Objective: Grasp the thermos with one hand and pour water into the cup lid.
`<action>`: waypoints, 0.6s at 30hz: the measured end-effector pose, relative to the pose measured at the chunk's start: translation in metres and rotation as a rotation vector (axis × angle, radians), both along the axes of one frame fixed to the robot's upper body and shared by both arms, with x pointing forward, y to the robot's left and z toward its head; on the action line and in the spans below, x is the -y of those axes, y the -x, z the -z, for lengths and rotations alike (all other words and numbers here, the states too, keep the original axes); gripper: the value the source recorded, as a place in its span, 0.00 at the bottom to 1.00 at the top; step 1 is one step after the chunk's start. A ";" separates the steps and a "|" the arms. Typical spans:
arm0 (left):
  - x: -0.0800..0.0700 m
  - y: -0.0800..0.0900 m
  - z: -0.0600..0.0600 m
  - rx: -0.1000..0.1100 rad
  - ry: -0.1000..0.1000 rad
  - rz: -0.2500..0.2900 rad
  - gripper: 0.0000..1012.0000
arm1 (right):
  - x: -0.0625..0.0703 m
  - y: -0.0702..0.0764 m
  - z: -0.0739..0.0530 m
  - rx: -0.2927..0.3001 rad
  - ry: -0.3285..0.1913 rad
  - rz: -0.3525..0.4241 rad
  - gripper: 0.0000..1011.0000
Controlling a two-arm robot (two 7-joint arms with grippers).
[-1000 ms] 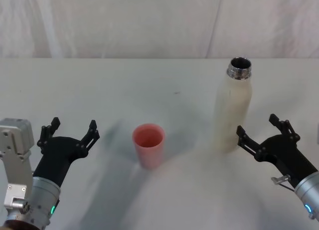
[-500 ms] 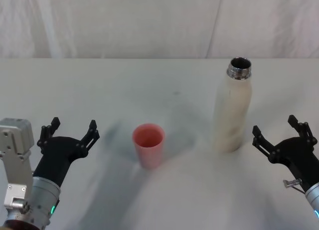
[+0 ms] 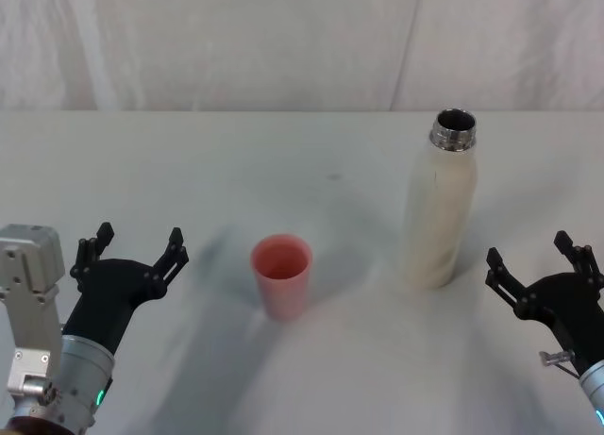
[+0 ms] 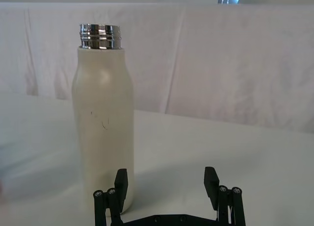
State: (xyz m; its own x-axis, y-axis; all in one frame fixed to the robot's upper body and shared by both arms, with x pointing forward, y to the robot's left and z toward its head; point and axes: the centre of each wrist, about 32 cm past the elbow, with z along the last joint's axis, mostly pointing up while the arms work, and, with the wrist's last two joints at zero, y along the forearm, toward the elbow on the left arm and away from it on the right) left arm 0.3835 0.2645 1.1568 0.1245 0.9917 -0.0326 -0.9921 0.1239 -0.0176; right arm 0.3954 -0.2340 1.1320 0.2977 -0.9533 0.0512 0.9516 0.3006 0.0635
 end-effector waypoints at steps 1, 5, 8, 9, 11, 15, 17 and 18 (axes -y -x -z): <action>0.000 0.000 0.000 0.000 0.000 0.000 0.99 | 0.000 0.000 0.001 -0.002 -0.003 0.001 0.99; 0.000 0.000 0.000 0.000 0.000 0.000 0.99 | 0.000 0.001 0.004 -0.007 -0.011 0.002 0.99; 0.000 0.000 0.000 0.000 0.000 0.000 0.99 | 0.000 0.001 0.005 -0.009 -0.013 0.003 0.99; 0.000 0.000 0.000 0.000 0.000 0.000 0.99 | 0.000 0.002 0.005 -0.011 -0.014 0.003 0.99; 0.000 0.000 0.000 0.000 0.000 0.000 0.99 | -0.001 0.002 0.006 -0.013 -0.015 0.003 0.99; 0.000 0.000 0.000 0.000 0.000 0.000 0.99 | -0.001 0.002 0.008 -0.017 -0.017 0.004 0.99; 0.000 0.000 0.000 0.000 0.000 0.000 0.99 | -0.001 0.002 0.009 -0.019 -0.017 0.005 0.99; 0.000 0.000 0.000 0.000 0.000 0.000 0.99 | -0.001 0.002 0.009 -0.020 -0.017 0.005 0.99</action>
